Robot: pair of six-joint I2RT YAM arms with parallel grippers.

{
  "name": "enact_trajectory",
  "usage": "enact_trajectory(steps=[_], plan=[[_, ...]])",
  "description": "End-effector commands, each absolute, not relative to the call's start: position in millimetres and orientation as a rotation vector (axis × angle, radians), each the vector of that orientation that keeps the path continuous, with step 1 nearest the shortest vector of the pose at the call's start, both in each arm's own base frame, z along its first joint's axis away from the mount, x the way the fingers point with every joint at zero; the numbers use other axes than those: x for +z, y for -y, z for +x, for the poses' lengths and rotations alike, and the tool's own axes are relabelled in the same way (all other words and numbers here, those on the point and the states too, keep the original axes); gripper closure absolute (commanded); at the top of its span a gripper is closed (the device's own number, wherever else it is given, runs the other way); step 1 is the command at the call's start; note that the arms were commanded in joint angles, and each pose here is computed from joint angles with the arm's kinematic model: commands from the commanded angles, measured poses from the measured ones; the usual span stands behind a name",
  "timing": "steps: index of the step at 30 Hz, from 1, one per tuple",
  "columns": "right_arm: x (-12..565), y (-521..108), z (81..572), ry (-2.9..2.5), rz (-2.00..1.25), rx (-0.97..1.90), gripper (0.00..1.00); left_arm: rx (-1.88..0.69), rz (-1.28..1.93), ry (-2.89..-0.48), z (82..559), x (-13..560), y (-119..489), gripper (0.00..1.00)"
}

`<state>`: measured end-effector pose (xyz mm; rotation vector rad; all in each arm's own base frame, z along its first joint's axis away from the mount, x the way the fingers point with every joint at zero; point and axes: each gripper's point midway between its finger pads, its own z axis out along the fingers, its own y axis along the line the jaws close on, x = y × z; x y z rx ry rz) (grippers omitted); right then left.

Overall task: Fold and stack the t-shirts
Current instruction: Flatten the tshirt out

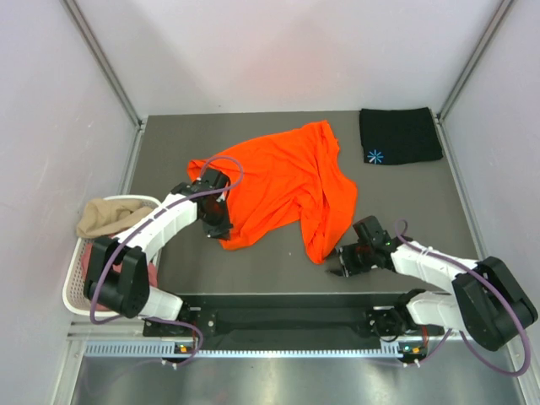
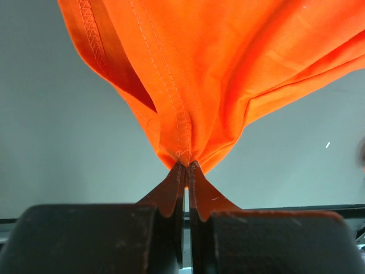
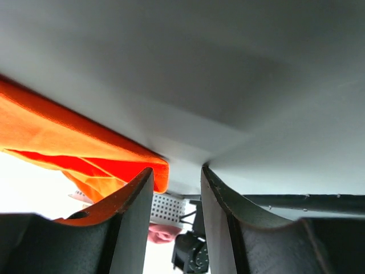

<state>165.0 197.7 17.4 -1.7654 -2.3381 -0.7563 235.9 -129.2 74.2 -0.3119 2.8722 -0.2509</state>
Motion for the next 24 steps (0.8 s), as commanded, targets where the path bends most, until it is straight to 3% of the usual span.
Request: enact_trajectory(steps=[1, 16, 21, 24], plan=[[27.7, -205.8, 179.7, 2.323, -1.8, -0.826, 0.61, -0.247, -0.286, -2.842, 245.9, 84.9, 131.5, 1.0], [22.2, -217.4, 182.2, 2.219, -1.899, -0.809, 0.62, -0.245, -0.269, -2.853, 246.6, 83.8, 132.2, 1.0], [14.7, -222.7, 188.6, 2.2, -1.904, -0.849, 0.77, -0.244, -0.262, -2.857, 246.3, 82.7, 132.2, 1.0], [10.6, -222.9, 186.5, 2.198, -1.898, -0.837, 0.78, -0.241, -0.263, -2.857, 246.3, 82.2, 131.9, 1.0]])
